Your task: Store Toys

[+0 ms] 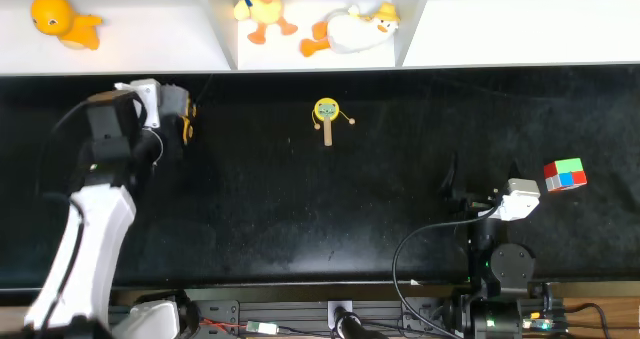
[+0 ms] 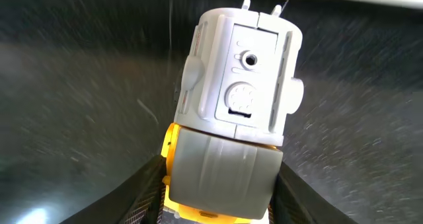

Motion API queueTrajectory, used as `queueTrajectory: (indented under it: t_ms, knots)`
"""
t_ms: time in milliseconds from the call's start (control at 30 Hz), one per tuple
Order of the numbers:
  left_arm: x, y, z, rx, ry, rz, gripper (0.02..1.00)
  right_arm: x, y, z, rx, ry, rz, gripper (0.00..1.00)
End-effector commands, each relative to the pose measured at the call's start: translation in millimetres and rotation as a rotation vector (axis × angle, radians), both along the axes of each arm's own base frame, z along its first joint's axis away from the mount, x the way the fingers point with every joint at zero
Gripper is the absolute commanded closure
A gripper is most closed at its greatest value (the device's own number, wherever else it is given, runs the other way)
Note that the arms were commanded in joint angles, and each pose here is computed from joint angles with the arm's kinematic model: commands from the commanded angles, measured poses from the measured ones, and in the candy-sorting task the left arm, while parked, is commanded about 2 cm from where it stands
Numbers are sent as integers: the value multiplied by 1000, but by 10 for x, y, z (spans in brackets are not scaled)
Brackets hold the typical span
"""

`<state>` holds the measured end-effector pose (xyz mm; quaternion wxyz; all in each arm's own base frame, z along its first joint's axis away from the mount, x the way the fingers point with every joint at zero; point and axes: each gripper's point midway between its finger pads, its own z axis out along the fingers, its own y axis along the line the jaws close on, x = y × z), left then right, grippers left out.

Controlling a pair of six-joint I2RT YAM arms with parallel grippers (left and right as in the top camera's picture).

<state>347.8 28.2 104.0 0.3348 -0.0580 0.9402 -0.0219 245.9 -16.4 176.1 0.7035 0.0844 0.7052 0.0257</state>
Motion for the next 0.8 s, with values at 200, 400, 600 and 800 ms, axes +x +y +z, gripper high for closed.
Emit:
queueTrajectory:
  t_ms: [200,400,600,800]
  knots:
    - [124,-48,633,-18,-227,-4,730,4,6,-36,8,0,5,5]
    - [296,-75,754,-64,-306,7,746,4,6,-36,8,0,5,5]
    - [532,-58,755,-101,-297,34,759,4,6,-37,8,0,5,5]
    - [901,-36,859,-109,-304,29,768,4,6,-36,8,0,5,7]
